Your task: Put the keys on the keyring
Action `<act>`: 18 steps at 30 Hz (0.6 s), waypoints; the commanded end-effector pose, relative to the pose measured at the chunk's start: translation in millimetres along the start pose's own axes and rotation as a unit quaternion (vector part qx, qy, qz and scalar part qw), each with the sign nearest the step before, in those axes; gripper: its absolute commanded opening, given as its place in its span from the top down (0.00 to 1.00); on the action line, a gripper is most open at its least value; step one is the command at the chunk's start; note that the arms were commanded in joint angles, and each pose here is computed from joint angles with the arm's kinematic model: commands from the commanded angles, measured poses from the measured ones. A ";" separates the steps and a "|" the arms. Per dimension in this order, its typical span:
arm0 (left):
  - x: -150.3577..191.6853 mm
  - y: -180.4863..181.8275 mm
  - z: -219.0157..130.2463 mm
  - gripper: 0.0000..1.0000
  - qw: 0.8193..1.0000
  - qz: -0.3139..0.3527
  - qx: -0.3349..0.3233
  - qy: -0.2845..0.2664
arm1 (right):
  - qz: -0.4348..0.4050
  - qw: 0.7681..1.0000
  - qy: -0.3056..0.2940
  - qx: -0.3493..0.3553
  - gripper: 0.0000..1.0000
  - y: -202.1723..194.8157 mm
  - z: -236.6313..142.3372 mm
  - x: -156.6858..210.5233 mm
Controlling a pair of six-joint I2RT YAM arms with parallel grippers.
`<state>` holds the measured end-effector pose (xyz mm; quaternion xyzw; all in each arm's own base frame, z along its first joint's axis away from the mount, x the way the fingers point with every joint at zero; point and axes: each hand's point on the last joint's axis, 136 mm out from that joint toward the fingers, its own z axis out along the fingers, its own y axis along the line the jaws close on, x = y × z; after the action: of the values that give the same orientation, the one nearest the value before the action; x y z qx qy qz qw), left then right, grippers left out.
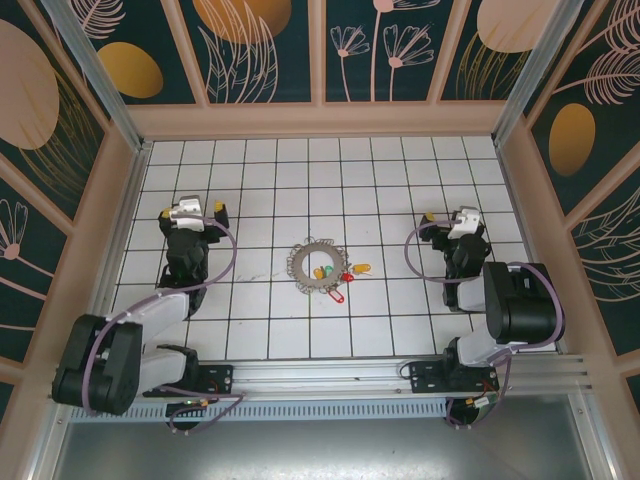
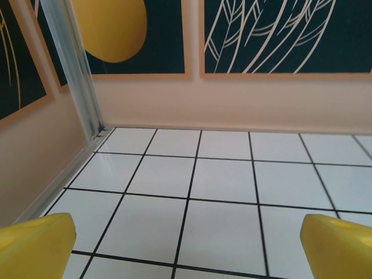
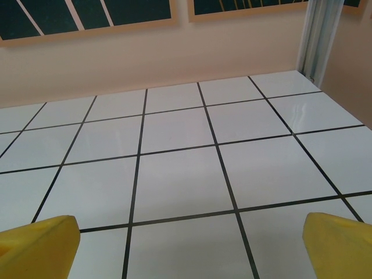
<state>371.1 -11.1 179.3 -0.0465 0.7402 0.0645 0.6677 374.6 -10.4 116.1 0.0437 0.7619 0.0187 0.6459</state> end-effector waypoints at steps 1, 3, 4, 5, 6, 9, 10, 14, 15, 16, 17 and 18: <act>-0.9 -1.4 10.1 0.01 0.999 0.023 0.014 -0.020 | 0.011 1.000 -0.009 -0.006 0.01 1.3 1.8 -4.9; 0.8 0.3 16.8 0.01 1.000 0.026 0.014 -0.005 | 0.011 1.000 -0.009 -0.007 0.01 1.7 1.7 -5.1; -6.0 -0.7 14.4 0.01 0.999 0.024 0.023 -0.019 | 0.011 1.000 -0.009 -0.006 0.01 1.4 1.8 -4.7; -17.1 -2.3 8.1 0.01 0.997 0.026 0.036 -0.055 | 0.011 1.000 -0.009 -0.007 0.01 1.7 1.8 -4.8; -20.5 1.4 0.6 0.01 0.996 0.023 0.037 -0.079 | 0.011 1.000 -0.008 -0.007 0.01 1.5 1.7 -4.7; -17.6 5.7 7.7 0.01 0.996 0.020 0.052 -0.064 | 0.011 1.000 -0.008 -0.006 0.01 1.1 1.7 -4.6; -18.0 3.8 11.6 0.01 0.997 0.023 0.055 -0.057 | 0.011 1.000 -0.009 -0.006 0.01 1.5 1.7 -4.7; 10.0 7.2 20.6 0.01 0.999 -0.005 0.042 0.026 | 0.011 1.000 -0.009 -0.006 0.01 1.4 1.8 -5.1; 15.9 11.2 16.1 0.01 0.999 -0.007 0.033 0.025 | 0.011 1.000 -0.009 -0.006 0.01 1.3 1.7 -5.0; 20.2 15.8 12.0 0.01 1.000 -0.005 0.022 0.020 | 0.011 1.000 -0.009 -0.006 0.01 1.2 1.7 -4.8; 20.8 21.0 9.1 0.01 1.000 -0.005 0.010 0.010 | 0.011 1.000 -0.010 -0.006 0.01 1.6 1.8 -5.5; 24.8 21.4 8.4 0.01 1.000 -0.003 0.010 0.014 | 0.011 1.000 -0.009 -0.006 0.01 1.2 1.7 -5.0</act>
<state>381.7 4.4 164.8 -0.0255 0.7466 0.0480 0.6631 374.6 -9.9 115.8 0.0431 0.7623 0.0200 0.6454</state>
